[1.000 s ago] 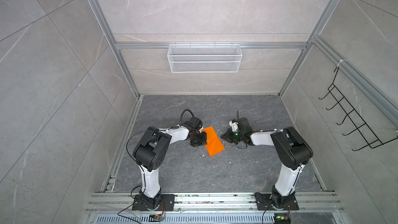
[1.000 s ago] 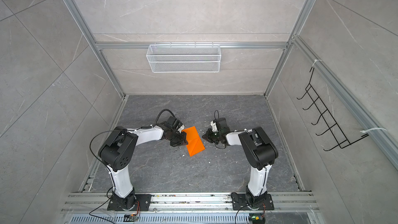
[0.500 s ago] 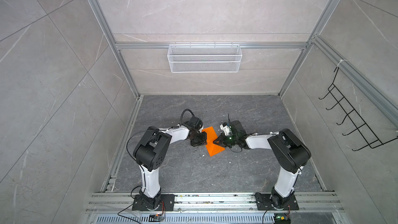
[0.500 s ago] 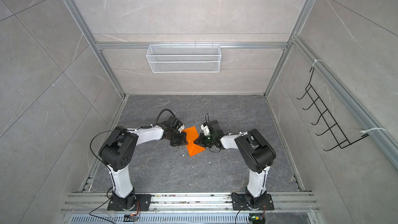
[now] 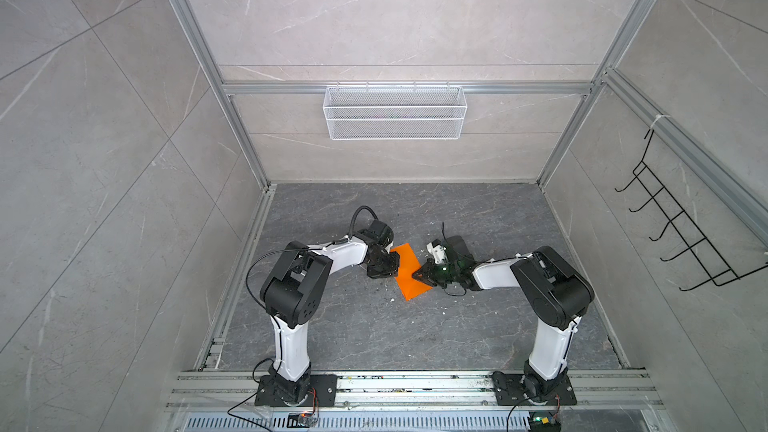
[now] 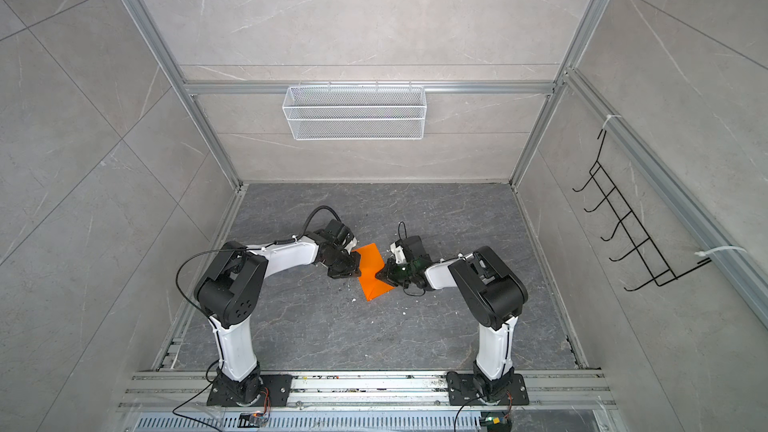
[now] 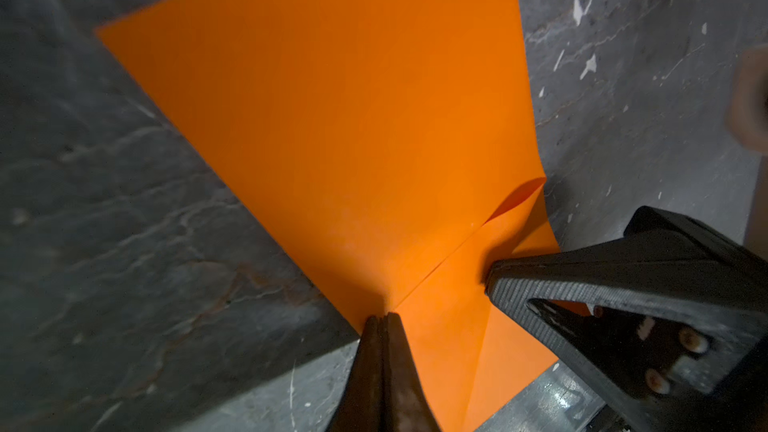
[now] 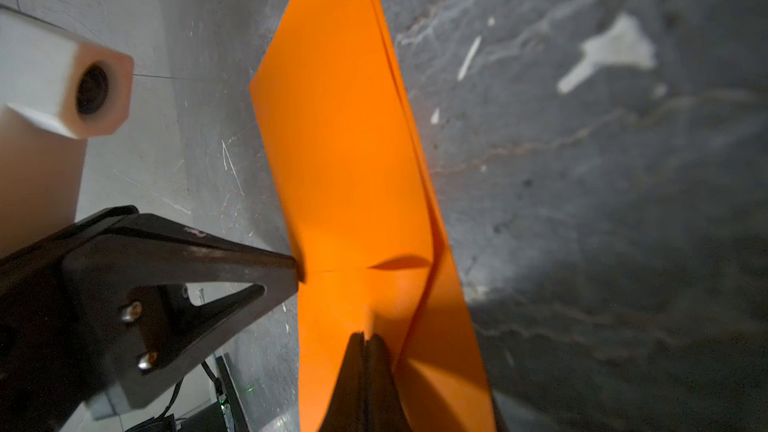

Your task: Fold a paper plane with a square sheet of paper (pick it up from the middle)

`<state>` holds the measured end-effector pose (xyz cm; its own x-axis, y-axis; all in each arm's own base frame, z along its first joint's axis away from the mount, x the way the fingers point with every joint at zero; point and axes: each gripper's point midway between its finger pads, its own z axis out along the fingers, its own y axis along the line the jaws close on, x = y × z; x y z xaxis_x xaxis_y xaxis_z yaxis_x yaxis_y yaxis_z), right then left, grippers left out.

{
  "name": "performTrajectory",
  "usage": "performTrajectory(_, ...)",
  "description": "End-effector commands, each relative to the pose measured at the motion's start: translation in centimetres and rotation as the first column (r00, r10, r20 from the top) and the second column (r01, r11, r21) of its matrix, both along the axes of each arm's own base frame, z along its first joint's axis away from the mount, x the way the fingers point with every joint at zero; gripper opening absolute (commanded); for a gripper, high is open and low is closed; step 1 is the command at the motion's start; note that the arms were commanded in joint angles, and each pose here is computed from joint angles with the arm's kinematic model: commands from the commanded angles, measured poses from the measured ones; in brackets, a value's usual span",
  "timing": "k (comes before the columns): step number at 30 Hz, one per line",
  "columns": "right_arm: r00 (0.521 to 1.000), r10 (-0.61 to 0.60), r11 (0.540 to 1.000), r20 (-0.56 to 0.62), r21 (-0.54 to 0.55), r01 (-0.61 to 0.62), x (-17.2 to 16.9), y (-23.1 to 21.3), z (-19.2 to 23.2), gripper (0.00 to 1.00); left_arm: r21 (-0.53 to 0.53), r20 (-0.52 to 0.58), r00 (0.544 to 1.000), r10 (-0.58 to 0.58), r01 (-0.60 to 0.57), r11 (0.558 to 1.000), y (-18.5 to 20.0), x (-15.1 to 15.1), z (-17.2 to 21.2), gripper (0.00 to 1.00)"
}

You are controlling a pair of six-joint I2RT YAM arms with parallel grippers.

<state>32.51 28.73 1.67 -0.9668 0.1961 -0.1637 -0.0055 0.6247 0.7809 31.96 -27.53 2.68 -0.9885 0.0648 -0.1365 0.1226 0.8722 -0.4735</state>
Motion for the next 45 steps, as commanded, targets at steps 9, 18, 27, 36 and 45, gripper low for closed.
performTrajectory(9, 0.989, -0.122, 0.991, -0.080, -0.064, 0.117, -0.8, -1.9, -2.9, 0.02, -0.123, -0.006, 0.995, 0.103, -0.103, 0.987, -2.3, -4.0, 4.1, 0.21)
performTrajectory(18, 0.986, -0.130, 0.990, -0.100, -0.072, 0.123, -0.9, -2.0, -3.6, 0.02, -0.021, -0.007, 1.000, 0.026, -0.026, 0.999, -3.6, -5.9, 2.5, 0.10)
performTrajectory(27, 0.985, -0.134, 0.989, -0.105, -0.075, 0.126, -0.9, -2.1, -3.6, 0.02, 0.091, -0.033, 0.999, -0.017, 0.020, 0.996, -3.4, -6.1, 0.6, 0.06)
performTrajectory(36, 0.984, -0.136, 0.989, -0.116, -0.077, 0.128, -1.0, -2.1, -4.0, 0.02, 0.217, -0.030, 0.997, -0.064, 0.069, 0.974, -2.8, -6.8, -0.7, 0.06)
performTrajectory(45, 0.979, -0.154, 0.987, -0.135, -0.072, 0.145, -1.0, -2.3, -4.4, 0.02, 0.319, -0.016, 0.991, -0.130, 0.129, 0.939, -2.4, -7.6, -1.4, 0.07)
